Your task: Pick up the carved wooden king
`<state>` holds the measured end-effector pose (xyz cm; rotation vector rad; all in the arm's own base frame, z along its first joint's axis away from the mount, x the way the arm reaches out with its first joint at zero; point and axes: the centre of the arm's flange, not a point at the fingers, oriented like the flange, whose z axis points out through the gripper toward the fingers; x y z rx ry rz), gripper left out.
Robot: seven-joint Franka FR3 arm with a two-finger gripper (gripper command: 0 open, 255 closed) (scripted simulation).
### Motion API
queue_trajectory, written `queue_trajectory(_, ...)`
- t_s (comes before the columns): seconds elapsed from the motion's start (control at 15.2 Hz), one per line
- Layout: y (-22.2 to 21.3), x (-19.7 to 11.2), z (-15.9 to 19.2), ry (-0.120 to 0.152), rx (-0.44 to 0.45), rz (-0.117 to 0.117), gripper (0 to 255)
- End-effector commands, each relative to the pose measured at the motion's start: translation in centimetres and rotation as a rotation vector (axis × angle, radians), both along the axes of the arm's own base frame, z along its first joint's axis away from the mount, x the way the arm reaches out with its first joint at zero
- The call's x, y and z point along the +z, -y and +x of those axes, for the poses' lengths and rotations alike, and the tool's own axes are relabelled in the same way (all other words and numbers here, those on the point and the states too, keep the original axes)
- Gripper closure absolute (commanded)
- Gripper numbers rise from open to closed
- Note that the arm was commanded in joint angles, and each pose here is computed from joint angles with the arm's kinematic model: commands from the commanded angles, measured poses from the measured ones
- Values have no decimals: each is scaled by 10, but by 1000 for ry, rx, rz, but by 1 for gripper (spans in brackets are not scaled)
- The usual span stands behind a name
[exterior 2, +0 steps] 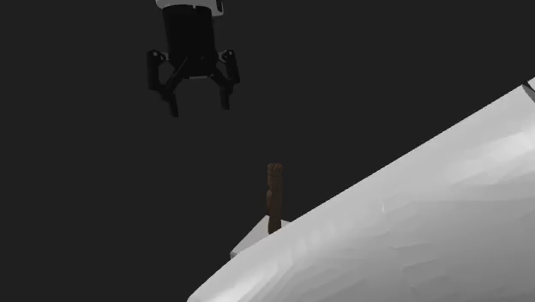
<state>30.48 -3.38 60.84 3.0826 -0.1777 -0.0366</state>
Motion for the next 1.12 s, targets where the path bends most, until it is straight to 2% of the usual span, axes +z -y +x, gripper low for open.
queue_trajectory(0.0,0,0,0,0,0,0,0)
queue_trajectory(1.06,167,-102,78,36,96,19,0)
